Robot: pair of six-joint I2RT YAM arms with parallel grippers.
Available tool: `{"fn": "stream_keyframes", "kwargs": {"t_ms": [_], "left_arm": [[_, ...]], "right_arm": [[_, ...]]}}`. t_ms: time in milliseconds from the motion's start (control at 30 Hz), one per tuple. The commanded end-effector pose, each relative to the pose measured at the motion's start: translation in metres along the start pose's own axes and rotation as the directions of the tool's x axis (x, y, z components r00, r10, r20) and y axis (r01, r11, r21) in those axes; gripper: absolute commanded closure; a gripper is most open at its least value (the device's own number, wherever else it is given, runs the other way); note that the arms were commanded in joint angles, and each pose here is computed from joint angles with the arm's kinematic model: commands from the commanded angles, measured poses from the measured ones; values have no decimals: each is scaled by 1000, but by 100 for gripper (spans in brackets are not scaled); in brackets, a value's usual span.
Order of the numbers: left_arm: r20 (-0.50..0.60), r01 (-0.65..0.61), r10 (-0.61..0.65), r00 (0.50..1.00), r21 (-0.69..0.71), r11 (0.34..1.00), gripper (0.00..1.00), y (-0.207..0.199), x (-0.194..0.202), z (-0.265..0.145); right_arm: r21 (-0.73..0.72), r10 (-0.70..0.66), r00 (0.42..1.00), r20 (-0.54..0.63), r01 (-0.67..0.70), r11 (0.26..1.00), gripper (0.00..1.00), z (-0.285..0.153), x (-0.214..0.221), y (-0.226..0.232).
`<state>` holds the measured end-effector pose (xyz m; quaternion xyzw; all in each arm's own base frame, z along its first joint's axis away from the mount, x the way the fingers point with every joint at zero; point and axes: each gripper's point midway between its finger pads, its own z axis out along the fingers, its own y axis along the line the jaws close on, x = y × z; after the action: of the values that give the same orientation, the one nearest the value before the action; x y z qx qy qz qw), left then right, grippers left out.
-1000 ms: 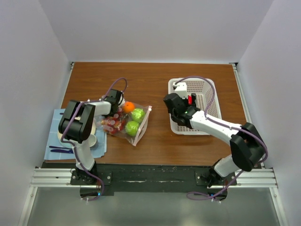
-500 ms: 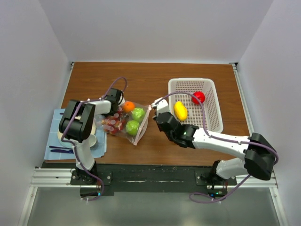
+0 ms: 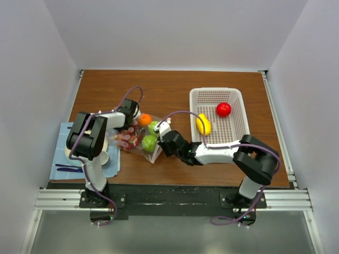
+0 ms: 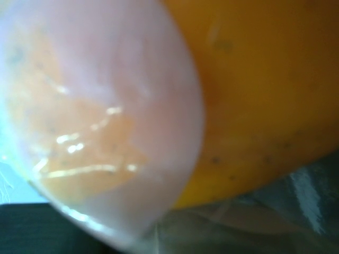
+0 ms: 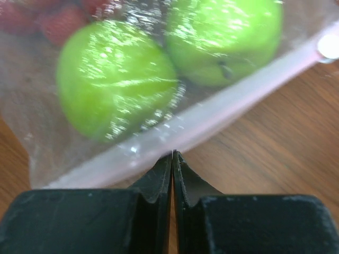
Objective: Open the zip-top bag and remove the fake food
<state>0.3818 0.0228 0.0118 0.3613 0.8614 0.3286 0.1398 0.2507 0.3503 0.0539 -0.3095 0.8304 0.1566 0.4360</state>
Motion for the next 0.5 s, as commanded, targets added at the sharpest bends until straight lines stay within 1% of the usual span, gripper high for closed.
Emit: {"fn": "stream_keyframes", "kwargs": {"t_ms": [0,167,233,267,300,400,467], "left_arm": [[-97,-141,171,980,261,955,100,-69,44,16],[-102,-144,176,979,266,953,100,-71,45,18],[-104,-146,180,978,270,952,100,-72,45,19],[-103,-144,178,979,271,952,100,-73,45,19],[-103,-142,176,979,270,952,100,-72,44,19],[-102,-145,178,979,269,952,100,-72,45,18],[-102,-143,175,979,268,953,100,-71,44,18]], "right_arm": [[-107,25,993,111,-13,994,88,5,-39,29],[-145,22,994,109,-7,989,84,8,-35,40],[-171,17,993,114,3,985,71,9,-34,46],[-185,12,993,117,10,983,55,8,-34,51],[-197,9,993,121,15,980,48,7,-34,54],[-206,4,990,138,25,978,34,9,-36,60],[-212,-5,991,136,34,977,30,14,-37,64]]}}
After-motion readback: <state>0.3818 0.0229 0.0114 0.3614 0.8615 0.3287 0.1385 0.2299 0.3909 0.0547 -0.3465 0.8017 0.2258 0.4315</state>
